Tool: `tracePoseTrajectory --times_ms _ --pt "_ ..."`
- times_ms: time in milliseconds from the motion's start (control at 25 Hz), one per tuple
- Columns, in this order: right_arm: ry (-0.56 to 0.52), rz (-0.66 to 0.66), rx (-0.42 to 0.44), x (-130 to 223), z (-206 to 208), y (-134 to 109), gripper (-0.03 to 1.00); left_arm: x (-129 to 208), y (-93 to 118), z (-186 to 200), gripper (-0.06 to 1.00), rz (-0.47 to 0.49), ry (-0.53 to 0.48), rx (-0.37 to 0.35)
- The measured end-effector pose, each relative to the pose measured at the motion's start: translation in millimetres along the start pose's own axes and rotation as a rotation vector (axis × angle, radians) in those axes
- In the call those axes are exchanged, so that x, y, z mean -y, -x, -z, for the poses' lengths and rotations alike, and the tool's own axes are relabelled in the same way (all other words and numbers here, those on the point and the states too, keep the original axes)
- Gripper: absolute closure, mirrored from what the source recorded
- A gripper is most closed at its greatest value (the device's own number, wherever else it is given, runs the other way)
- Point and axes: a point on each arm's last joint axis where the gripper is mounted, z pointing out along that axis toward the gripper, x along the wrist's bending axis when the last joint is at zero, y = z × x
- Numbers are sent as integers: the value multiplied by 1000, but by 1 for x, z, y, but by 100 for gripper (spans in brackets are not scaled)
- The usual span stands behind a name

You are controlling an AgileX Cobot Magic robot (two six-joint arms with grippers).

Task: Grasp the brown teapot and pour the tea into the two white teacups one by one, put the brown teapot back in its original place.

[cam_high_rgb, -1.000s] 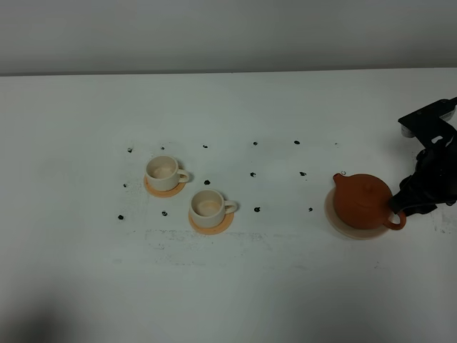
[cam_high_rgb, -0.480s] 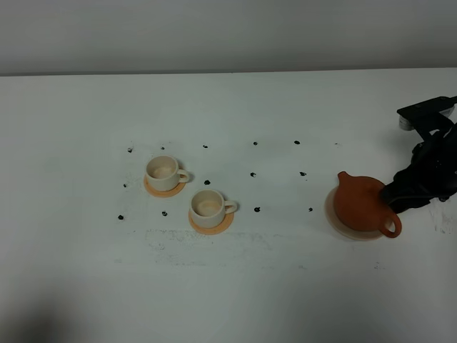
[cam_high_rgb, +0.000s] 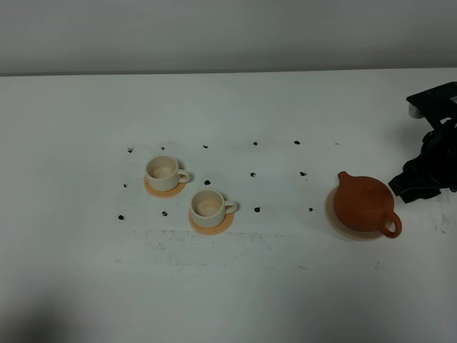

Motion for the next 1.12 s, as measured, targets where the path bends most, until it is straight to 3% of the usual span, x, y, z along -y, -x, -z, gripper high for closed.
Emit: tracePoseTrajectory --times_ms 280,640,1120 --pt "47 8 37 18 17 -7 58 0 0 0 58 0 0 0" --pt "294 3 182 54 17 -18 58 0 0 0 58 0 0 0" --pt "217 -1 173 52 -33 -10 58 0 0 0 58 0 0 0"
